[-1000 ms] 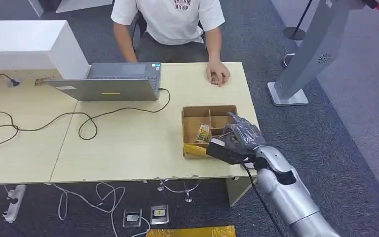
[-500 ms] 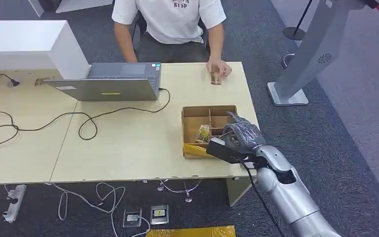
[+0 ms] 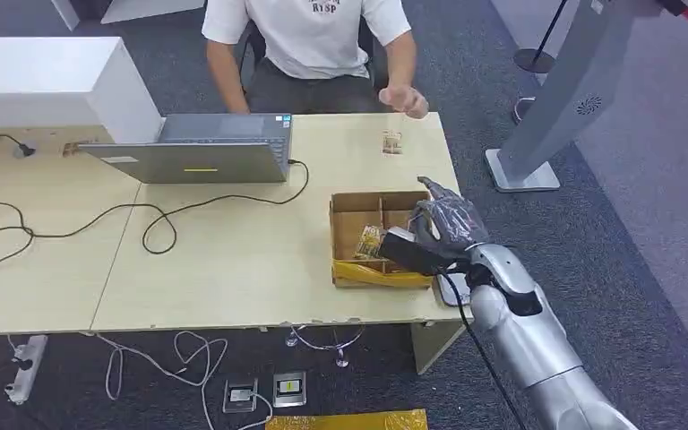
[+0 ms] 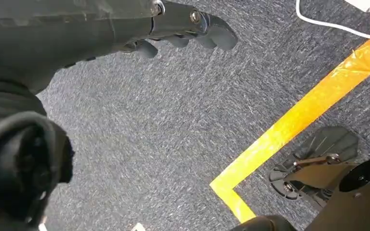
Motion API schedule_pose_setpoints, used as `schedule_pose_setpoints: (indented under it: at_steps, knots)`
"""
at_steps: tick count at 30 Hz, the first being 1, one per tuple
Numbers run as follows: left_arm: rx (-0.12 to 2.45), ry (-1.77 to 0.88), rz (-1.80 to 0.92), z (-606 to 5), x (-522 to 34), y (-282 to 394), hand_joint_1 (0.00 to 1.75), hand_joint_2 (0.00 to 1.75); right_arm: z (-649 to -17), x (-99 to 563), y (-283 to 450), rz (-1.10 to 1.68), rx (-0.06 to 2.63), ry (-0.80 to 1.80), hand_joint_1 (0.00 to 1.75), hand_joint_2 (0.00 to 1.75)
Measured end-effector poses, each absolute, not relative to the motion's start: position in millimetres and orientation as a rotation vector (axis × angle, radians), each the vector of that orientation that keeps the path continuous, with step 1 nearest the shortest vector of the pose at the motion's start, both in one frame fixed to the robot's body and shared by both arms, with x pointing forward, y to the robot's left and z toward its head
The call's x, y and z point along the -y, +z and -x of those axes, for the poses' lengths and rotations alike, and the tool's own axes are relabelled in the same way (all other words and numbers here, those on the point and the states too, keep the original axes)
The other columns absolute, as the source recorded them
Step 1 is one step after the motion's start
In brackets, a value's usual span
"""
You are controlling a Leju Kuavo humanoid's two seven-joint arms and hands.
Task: Pass the card to the sensor for recognition and then transmit it.
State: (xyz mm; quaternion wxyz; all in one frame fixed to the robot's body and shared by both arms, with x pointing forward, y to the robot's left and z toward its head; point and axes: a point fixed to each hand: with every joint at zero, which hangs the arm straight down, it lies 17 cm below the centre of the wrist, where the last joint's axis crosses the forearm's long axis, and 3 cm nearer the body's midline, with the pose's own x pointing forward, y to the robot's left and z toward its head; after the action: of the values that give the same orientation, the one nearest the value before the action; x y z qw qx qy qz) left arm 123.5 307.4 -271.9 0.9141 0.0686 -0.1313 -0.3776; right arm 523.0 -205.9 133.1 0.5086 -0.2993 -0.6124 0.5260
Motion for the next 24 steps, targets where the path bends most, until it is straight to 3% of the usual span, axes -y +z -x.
schedule_pose_setpoints:
  at_steps: [24]
  knots:
    - [0.284, -0.858, -0.116, -123.5, -295.9, -271.6, 0.00, 0.00, -593.9, 252.5, 294.1, 0.957, 1.689, 1.176, 1.75, 1.75]
